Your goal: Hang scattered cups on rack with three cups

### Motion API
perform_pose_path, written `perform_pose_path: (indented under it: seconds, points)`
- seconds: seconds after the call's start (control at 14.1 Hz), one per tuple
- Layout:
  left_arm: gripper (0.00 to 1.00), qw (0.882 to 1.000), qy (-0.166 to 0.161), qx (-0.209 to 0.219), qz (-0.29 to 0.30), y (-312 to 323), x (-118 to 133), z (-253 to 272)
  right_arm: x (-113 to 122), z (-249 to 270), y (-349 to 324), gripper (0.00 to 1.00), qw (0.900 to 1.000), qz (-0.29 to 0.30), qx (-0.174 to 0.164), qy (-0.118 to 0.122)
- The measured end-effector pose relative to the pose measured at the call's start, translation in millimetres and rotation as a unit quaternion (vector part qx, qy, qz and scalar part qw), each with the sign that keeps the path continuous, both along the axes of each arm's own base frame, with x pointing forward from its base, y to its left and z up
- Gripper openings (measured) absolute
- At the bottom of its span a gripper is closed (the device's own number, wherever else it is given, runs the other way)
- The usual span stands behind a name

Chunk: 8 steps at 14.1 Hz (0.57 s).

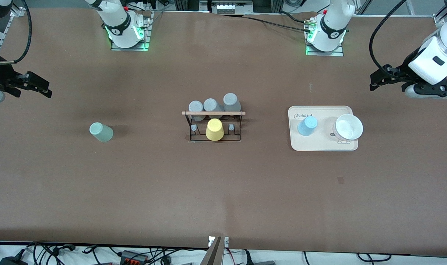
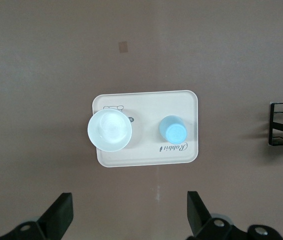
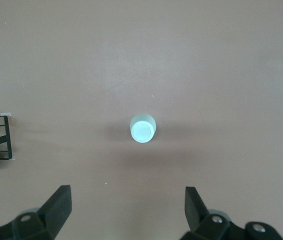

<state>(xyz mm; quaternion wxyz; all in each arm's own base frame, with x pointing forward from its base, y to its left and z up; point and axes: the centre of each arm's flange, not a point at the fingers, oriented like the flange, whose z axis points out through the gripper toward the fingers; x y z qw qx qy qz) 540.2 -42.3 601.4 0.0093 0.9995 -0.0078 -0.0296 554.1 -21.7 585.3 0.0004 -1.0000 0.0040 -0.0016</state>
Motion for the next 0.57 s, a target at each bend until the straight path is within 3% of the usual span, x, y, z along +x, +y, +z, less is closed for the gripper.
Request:
perform_pose_path:
  seconds: [0.57]
  points:
    - [1.00, 1.000, 0.000, 0.000, 0.000, -0.3, 0.0, 0.0, -3.3, 6.2, -0.6, 1.00, 1.000, -0.001, 0.000, -0.004]
